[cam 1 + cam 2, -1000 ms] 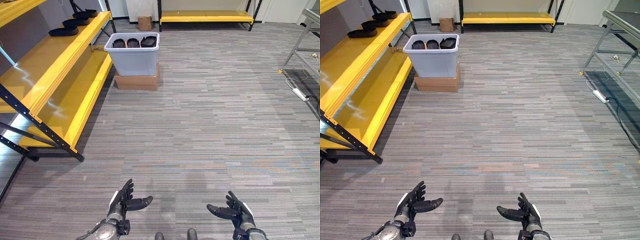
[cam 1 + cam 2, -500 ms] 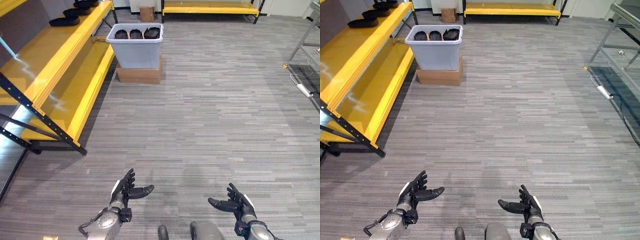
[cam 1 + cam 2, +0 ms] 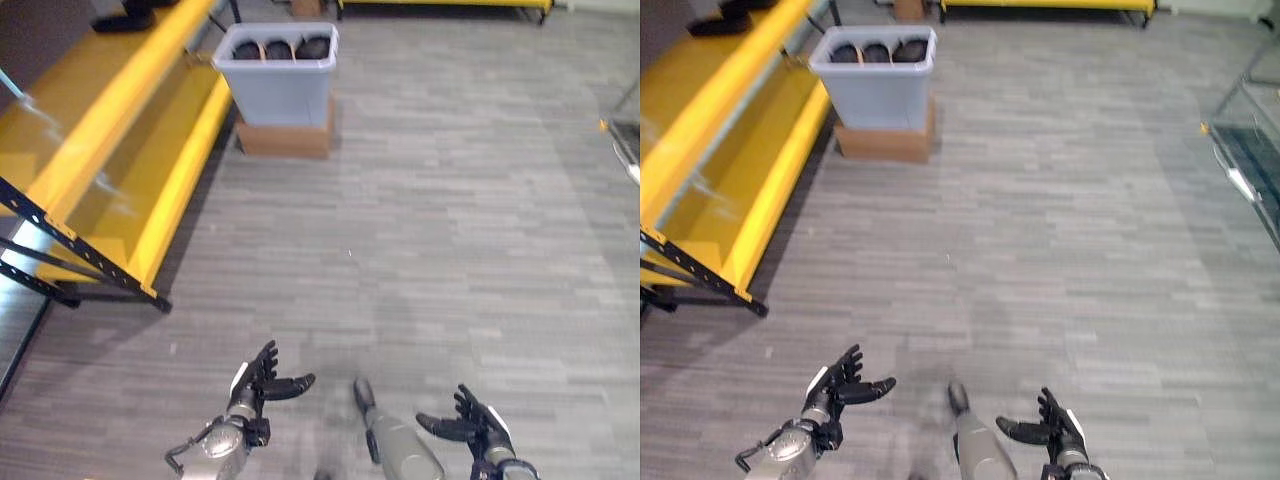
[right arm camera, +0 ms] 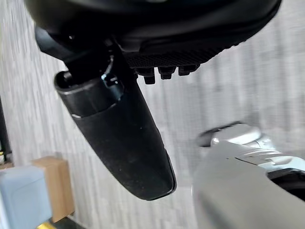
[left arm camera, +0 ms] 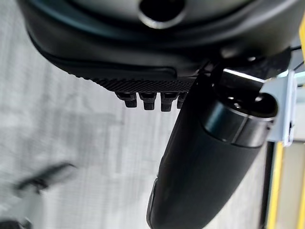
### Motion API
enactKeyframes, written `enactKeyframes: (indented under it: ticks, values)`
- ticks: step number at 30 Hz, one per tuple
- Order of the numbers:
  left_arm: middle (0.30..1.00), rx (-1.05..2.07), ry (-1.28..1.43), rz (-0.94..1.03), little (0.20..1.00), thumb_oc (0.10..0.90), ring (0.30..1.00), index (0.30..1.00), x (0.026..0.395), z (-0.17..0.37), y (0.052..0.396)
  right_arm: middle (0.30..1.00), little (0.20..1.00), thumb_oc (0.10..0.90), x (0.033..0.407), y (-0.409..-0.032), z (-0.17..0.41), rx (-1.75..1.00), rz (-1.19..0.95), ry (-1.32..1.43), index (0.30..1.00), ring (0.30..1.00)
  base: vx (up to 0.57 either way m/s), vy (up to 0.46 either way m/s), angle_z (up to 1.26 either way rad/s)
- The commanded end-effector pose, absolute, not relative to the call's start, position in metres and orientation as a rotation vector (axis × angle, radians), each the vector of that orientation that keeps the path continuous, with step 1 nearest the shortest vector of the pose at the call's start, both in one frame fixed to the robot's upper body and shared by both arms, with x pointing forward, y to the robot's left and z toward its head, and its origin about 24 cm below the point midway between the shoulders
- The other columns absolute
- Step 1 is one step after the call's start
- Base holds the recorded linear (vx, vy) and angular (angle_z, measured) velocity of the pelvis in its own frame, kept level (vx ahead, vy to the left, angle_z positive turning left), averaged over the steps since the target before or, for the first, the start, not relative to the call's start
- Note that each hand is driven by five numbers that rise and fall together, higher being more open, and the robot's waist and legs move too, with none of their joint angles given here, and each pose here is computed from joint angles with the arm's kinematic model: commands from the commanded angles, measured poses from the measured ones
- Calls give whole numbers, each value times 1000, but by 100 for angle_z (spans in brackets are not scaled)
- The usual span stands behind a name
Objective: Move parts from the plastic box to the shelf.
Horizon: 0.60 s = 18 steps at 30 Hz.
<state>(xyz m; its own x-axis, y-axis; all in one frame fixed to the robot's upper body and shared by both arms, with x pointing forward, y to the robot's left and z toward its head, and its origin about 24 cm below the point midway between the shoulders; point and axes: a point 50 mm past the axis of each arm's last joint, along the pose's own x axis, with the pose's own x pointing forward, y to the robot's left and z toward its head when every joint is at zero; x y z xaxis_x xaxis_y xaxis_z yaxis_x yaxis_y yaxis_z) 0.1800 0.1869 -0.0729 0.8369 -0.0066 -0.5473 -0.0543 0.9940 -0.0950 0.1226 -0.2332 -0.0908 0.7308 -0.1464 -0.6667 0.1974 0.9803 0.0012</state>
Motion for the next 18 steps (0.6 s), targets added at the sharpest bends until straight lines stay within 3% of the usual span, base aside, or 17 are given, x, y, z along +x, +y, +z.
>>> enactKeyframes:
  ticks: [1,10,18]
  values:
    - [1000,-82,347,-10,1000,900,1000,1000,217,-35,189,1000,1000,900,163,-240,-52,99,-184,458,1000,1000,223,-132,25]
    - [1000,-116,350,0,1000,900,1000,1000,217,-33,190,1000,1000,900,175,-250,-43,75,-217,415,1000,1000,255,-244,4]
    - [1000,-95,399,37,1000,900,1000,1000,204,-42,199,1000,1000,900,165,-248,-52,35,-209,467,1000,1000,347,44,-29]
